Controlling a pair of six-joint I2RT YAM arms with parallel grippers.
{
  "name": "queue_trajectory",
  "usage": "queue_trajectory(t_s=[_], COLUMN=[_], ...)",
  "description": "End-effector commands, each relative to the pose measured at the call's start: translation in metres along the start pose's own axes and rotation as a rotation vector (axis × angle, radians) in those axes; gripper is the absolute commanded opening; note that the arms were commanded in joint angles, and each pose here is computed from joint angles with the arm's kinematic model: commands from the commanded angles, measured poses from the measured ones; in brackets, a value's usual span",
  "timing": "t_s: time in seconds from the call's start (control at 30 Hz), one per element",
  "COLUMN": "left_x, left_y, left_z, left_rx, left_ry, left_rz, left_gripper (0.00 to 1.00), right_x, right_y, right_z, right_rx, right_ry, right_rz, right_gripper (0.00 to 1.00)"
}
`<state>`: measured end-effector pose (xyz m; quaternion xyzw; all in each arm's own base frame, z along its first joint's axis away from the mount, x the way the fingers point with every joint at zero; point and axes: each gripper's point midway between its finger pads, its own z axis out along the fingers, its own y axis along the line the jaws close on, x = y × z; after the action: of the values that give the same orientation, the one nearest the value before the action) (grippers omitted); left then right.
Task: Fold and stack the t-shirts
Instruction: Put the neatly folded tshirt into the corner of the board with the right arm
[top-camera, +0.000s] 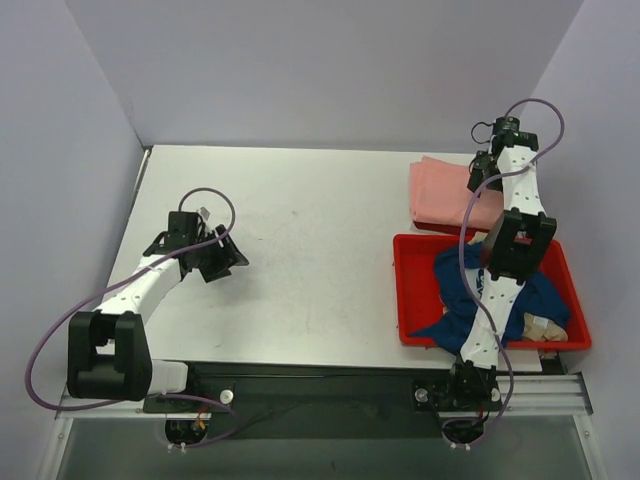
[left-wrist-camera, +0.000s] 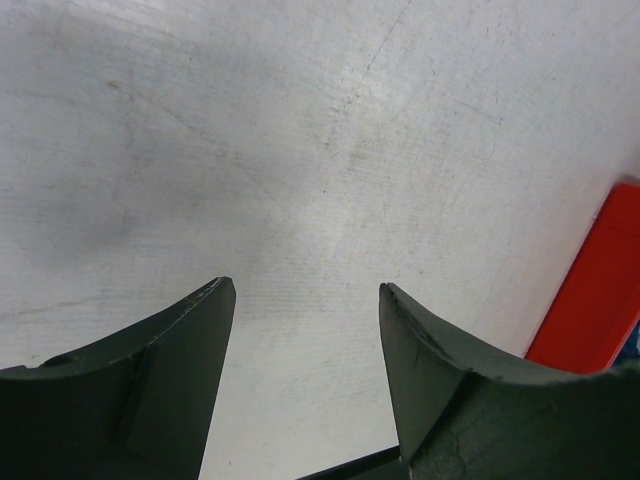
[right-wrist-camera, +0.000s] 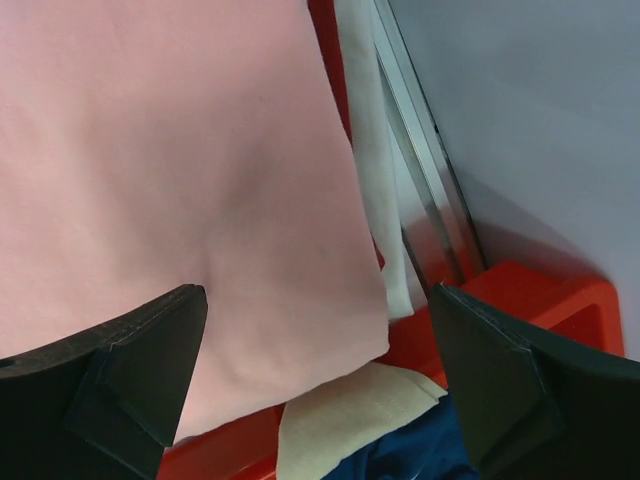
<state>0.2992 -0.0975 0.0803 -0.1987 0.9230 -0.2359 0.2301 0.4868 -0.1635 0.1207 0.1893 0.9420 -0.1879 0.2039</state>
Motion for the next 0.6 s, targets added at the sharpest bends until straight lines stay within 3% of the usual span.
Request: queue_trajectory(t_s=[0.0, 0.27, 0.57], left_x=[-0.027, -0.044, -0.058], left_y=[-0.016, -0.016, -0.023], left_z=[-0.017, -0.031, -0.047], left_rx=[0.014, -0.029, -0.046], left_ry=[-0.106, -0.205, -0.292], left_rz=[0.040, 0.062, 0.115], left_gripper=[0.70, 0.70, 0.71], right_x=[-0.021, -0.010, 0.082], right_y=[-0.024, 0.011, 0.123], right_z=[-0.048, -0.118, -0.168], right_rx=[0.052, -0.086, -0.432], right_ry=[-0.130, -0.300, -0.313], right_rz=[0.060, 0.043, -0.106], right_gripper=[1.00, 1.00, 1.00])
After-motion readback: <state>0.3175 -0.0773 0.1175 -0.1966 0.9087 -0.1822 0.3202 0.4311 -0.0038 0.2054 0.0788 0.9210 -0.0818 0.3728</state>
